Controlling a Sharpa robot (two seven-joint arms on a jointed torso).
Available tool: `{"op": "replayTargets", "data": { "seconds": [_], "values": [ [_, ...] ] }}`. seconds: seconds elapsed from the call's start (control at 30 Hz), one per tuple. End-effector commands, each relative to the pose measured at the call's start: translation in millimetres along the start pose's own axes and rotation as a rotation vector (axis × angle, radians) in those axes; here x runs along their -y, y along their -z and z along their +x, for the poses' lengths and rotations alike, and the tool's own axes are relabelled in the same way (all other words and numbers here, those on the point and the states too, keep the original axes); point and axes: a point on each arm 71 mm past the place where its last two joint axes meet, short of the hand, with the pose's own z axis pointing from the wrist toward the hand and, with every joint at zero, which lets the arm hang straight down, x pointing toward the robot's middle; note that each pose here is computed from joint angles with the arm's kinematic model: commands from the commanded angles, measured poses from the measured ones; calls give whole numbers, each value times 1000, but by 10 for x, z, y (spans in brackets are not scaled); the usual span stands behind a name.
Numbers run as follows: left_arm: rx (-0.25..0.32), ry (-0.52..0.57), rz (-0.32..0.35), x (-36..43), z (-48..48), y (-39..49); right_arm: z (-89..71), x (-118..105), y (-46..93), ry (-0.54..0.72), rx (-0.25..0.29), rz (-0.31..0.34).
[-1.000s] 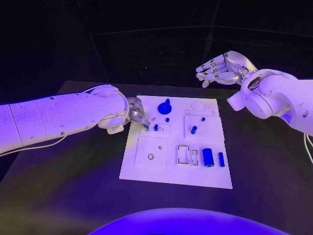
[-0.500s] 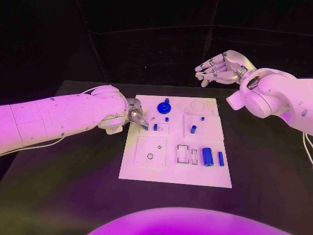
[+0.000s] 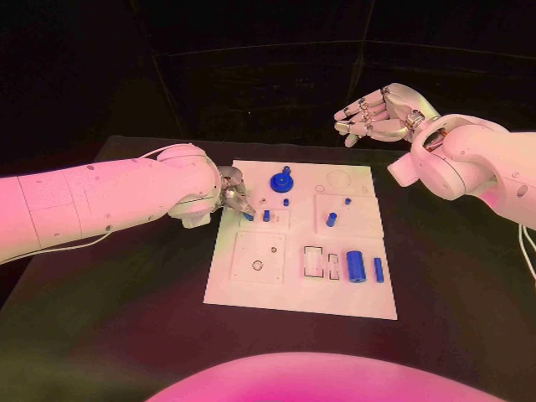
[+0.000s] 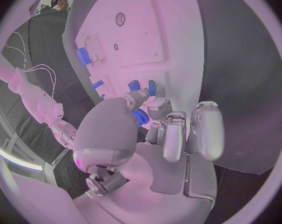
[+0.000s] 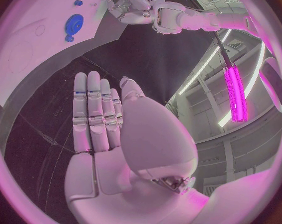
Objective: Assemble the parts on the task board
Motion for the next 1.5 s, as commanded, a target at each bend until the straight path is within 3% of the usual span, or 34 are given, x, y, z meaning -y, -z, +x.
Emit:
{"op": "replayTargets", "data": {
  "seconds": [0.03,0.7,1.5],
  "values": [
    [-7,-21,-10,-4,10,-1,4,-21,-5,-1,-5,-10],
    [-35,-46,-12,66,43,-20,13,-27,-8,-1,-8,-12],
    [-40,-55,-35,82,19,-78,17,-33,-3,0,-9,-13]
  ]
}}
